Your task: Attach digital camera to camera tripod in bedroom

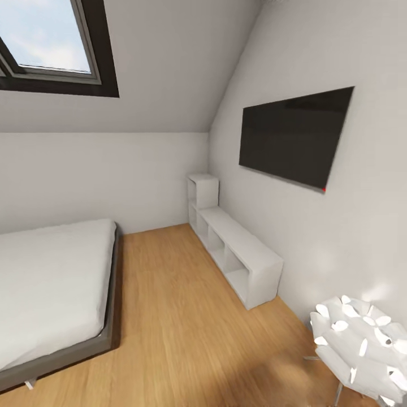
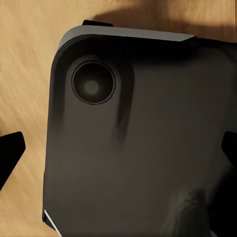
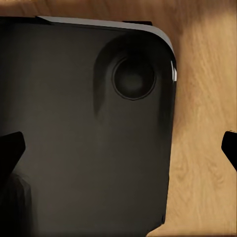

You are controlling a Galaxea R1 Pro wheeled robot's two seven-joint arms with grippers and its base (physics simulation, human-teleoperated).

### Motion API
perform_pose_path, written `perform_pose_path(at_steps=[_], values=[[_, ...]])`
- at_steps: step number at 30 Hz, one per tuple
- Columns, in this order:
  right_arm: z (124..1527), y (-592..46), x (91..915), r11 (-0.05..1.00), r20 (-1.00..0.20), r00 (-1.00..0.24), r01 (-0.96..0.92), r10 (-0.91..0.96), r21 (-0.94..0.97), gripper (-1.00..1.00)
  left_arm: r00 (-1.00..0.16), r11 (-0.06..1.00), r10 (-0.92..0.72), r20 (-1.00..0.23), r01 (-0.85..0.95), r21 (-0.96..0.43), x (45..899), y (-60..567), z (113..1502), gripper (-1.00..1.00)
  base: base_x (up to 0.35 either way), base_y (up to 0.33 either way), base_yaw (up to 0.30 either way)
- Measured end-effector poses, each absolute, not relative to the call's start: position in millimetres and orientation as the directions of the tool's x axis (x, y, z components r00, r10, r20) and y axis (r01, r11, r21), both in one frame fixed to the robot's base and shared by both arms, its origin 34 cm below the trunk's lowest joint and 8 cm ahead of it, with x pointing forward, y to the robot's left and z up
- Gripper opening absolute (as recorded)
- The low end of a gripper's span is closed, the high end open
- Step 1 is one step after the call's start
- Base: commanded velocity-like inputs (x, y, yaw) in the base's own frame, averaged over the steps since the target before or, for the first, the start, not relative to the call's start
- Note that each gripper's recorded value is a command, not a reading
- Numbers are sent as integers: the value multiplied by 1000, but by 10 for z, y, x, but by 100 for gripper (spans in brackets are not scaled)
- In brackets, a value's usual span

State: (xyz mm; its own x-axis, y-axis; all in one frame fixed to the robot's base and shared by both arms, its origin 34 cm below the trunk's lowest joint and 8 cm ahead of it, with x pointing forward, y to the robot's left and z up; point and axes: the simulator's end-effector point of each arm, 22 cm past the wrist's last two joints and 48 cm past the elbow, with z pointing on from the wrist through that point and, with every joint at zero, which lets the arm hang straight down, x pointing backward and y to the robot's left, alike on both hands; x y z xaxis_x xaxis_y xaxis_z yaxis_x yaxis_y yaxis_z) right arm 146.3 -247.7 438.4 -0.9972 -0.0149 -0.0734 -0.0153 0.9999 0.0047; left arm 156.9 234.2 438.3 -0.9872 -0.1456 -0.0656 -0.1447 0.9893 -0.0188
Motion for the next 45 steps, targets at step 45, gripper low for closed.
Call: perform_pose_path(at_steps=[45], values=[[4384, -2481, 1463, 1000, -73, -997, -14, -14, 4, 100, -987, 989, -147, -66, -146, -18, 1570, 2346, 4383, 100, 0, 0, -220]])
